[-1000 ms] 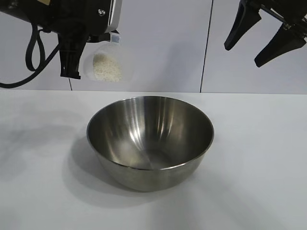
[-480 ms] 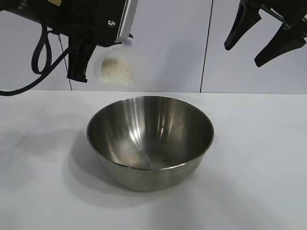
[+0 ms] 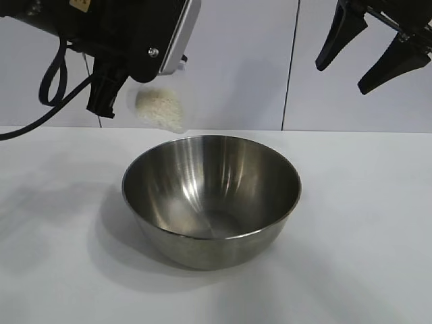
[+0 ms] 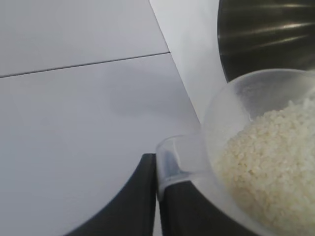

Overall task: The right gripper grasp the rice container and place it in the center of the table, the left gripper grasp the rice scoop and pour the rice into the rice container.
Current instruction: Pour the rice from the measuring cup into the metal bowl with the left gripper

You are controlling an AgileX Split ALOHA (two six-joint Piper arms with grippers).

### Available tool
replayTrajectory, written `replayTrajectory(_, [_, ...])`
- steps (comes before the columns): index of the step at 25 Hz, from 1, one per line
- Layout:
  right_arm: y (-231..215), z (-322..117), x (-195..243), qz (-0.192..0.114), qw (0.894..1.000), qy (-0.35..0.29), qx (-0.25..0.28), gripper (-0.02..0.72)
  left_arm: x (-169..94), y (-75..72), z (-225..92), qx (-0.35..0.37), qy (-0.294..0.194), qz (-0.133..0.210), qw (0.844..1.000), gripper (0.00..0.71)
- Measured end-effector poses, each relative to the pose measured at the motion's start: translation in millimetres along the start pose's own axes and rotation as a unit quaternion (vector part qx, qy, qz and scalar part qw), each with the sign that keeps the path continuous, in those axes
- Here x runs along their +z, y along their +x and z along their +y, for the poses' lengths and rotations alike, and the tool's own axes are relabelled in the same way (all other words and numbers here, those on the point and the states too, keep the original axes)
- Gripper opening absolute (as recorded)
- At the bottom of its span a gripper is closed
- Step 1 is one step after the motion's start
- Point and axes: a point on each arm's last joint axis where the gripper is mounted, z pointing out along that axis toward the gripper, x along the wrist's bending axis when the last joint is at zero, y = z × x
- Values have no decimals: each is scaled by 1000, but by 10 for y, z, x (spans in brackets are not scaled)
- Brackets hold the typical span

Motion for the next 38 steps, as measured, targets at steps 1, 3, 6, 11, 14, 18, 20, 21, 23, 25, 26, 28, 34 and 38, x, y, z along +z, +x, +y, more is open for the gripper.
replayTrajectory(1, [0, 0, 0, 0, 1000, 0, 0, 451, 0, 0, 0, 7, 0, 0, 1000, 6])
replayTrajectory(3, [0, 0, 0, 0, 1000, 0, 0, 451, 0, 0, 0, 17, 0, 0, 1000, 6])
replayTrajectory(6, [0, 0, 0, 0, 1000, 0, 0, 451, 0, 3, 1, 31, -1, 1, 1000, 6])
replayTrajectory(11, [0, 0, 0, 0, 1000, 0, 0, 451, -1, 34, -1, -14, -2, 13, 1000, 6])
replayTrajectory(14, [0, 0, 0, 0, 1000, 0, 0, 451, -2, 62, 4, -20, -5, 29, 999, 6])
replayTrajectory(18, [0, 0, 0, 0, 1000, 0, 0, 451, -8, 121, -2, -29, -3, 62, 998, 6])
replayTrajectory(20, [0, 0, 0, 0, 1000, 0, 0, 451, -11, 140, -20, -37, 6, 74, 997, 6])
replayTrajectory(21, [0, 0, 0, 0, 1000, 0, 0, 451, -13, 150, -33, -46, 12, 81, 996, 6])
replayTrajectory(23, [0, 0, 0, 0, 1000, 0, 0, 451, -23, 186, -65, -40, 30, 106, 993, 6])
replayTrajectory(25, [0, 0, 0, 0, 1000, 0, 0, 451, -36, 196, -105, -41, 55, 132, 989, 6])
replayTrajectory(26, [0, 0, 0, 0, 1000, 0, 0, 451, -42, 182, -121, -37, 68, 138, 987, 6])
replayTrajectory(28, [0, 3, 0, 0, 1000, -1, 0, 451, -42, 112, -129, -33, 81, 135, 987, 6])
replayTrajectory(34, [-1, 24, 0, -1, 1000, -13, 0, 451, -71, -42, -46, -7, 99, 164, 981, 6])
replayTrajectory(38, [1, 25, 0, 1, 1000, -14, 1, 451, -84, 0, 31, -1, 97, 185, 978, 6])
